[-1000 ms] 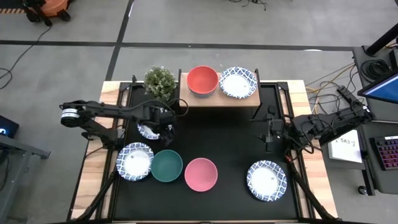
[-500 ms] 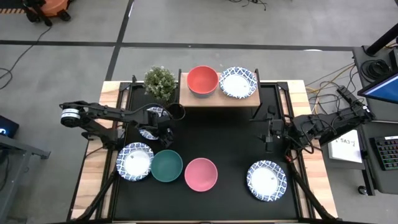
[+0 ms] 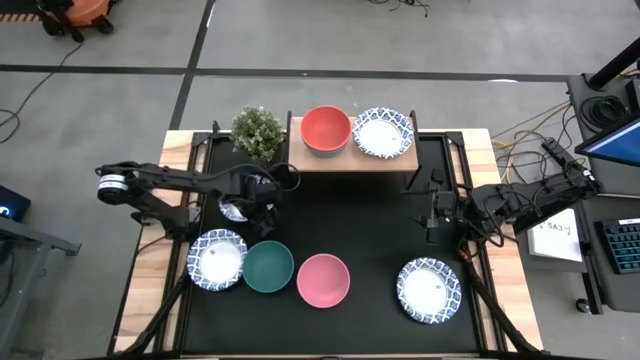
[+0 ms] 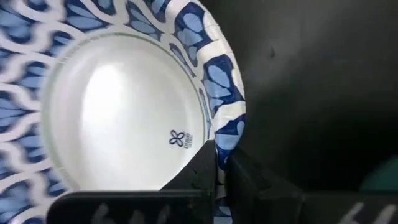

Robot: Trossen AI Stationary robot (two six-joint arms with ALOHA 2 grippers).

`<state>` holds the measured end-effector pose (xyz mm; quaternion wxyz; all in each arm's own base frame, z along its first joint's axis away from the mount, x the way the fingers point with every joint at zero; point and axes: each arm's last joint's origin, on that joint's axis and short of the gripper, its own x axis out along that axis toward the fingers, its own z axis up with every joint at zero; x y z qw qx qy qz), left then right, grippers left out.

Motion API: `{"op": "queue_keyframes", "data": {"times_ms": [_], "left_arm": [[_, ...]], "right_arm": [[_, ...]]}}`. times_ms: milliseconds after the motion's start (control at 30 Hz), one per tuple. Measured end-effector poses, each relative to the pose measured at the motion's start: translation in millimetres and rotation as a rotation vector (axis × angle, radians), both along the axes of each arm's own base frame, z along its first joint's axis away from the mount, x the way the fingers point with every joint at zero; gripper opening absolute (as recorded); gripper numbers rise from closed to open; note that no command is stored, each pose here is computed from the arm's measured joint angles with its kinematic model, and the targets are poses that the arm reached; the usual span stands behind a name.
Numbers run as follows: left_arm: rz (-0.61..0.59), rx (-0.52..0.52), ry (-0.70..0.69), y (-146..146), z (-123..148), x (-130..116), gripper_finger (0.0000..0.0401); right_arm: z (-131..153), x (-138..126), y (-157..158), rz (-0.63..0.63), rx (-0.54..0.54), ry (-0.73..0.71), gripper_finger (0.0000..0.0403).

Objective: Place and stack bowls onto a shelf
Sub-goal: Stack the top left white patterned bowl on top of the white patterned bowl

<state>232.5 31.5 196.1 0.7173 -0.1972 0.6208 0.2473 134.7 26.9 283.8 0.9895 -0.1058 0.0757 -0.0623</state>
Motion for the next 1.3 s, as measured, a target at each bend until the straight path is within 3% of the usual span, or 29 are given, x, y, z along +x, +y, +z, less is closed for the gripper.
{"op": "queue_keyframes", "data": {"times_ms": [133, 300, 500, 700, 867, 1000, 1300], "left_arm": [[-0.115, 0.0, 0.035, -8, 29, 5, 0.0001], [-0.358, 0.018, 0.039, -31, 74, 11, 0.0], [-0.557, 0.075, -0.198, -57, 135, 26, 0.0], [-0.708, 0.199, -0.511, -64, 182, 44, 0.0], [-0.836, 0.365, -0.708, -60, 202, 59, 0.0], [-0.867, 0.5, -0.832, -52, 209, 72, 0.0], [-0.836, 0.668, -0.894, -21, 194, 118, 0.0]], "right_arm": [[0, 0, 0, 0.0, 0.0, 0.0, 0.0235], [0, 0, 0, 0.0, 0.001, -0.001, 0.0235], [7, -3, 0, 0.029, 0.02, 0.001, 0.0235], [12, -5, 2, 0.115, 0.035, 0.005, 0.0235], [14, -9, 2, 0.143, 0.036, -0.014, 0.0235], [22, -24, -1, 0.202, 0.047, -0.088, 0.0235], [28, -46, -1, 0.403, 0.047, -0.184, 0.0235]]}}
